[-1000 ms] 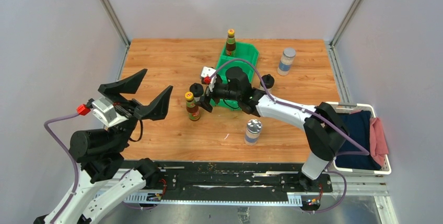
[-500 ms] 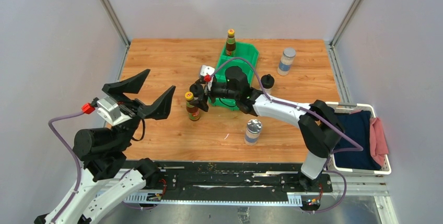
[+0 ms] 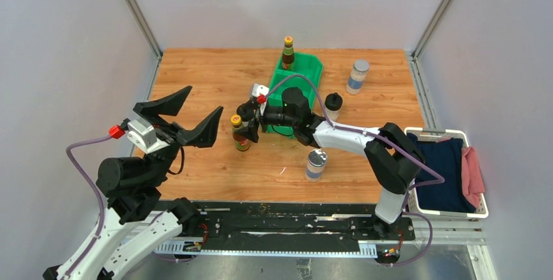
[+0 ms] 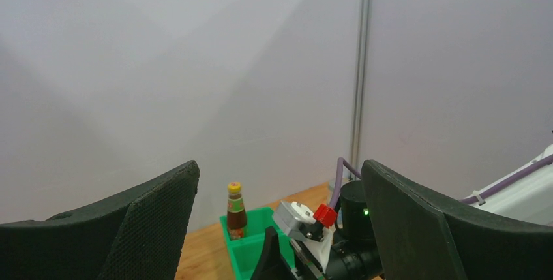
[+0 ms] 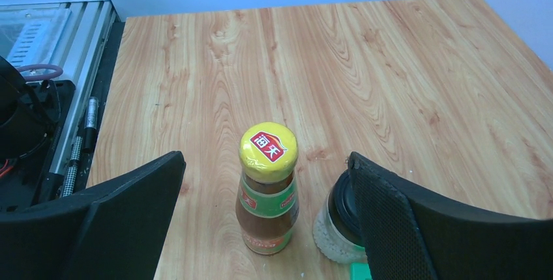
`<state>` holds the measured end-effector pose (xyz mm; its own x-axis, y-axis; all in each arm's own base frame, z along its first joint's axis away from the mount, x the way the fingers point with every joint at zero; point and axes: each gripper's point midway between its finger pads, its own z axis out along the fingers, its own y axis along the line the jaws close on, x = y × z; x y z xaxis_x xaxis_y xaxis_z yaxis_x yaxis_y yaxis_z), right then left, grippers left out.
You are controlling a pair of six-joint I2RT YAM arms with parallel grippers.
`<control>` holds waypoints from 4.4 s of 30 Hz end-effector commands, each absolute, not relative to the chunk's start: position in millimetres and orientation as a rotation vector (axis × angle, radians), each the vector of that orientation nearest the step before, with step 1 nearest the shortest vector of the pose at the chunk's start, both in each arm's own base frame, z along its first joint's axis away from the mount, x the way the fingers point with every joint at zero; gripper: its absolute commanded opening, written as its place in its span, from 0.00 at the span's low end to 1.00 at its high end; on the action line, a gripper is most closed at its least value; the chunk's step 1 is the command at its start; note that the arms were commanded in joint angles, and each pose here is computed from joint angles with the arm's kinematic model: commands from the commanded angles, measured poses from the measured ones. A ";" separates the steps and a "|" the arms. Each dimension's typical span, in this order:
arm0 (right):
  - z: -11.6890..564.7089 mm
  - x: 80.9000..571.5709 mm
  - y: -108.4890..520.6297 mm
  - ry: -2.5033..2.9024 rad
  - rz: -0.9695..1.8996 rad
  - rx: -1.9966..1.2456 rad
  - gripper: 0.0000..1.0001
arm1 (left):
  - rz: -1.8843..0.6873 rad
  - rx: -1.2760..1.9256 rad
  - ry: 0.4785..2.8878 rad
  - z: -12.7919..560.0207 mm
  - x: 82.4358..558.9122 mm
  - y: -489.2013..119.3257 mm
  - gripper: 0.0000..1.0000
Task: Organize the condiment bottles
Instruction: Pick up the bottle from the center of the board.
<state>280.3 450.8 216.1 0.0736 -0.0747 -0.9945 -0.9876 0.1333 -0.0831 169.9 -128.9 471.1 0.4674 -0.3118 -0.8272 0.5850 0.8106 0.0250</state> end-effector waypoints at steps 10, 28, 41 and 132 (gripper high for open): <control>210.1 273.3 458.2 1.234 1.106 -1.168 0.97 | -0.585 0.332 0.934 468.9 172.4 -135.8 1.00; 196.3 271.5 465.9 1.260 1.168 -1.160 0.92 | -0.589 0.330 0.935 465.5 172.6 -136.3 1.00; 193.2 273.3 472.2 1.264 1.191 -1.168 0.84 | -0.601 0.337 0.942 462.6 174.6 -140.6 1.00; 380.4 296.8 422.5 1.114 0.763 -0.999 0.00 | -0.642 0.296 0.887 475.5 160.0 -129.7 1.00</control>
<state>279.9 443.9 287.4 0.1131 -0.1131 -0.9871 -0.9663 0.2186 -0.1358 165.8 -132.2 469.5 0.4535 -0.3684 -0.8116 0.6201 0.7845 -0.0095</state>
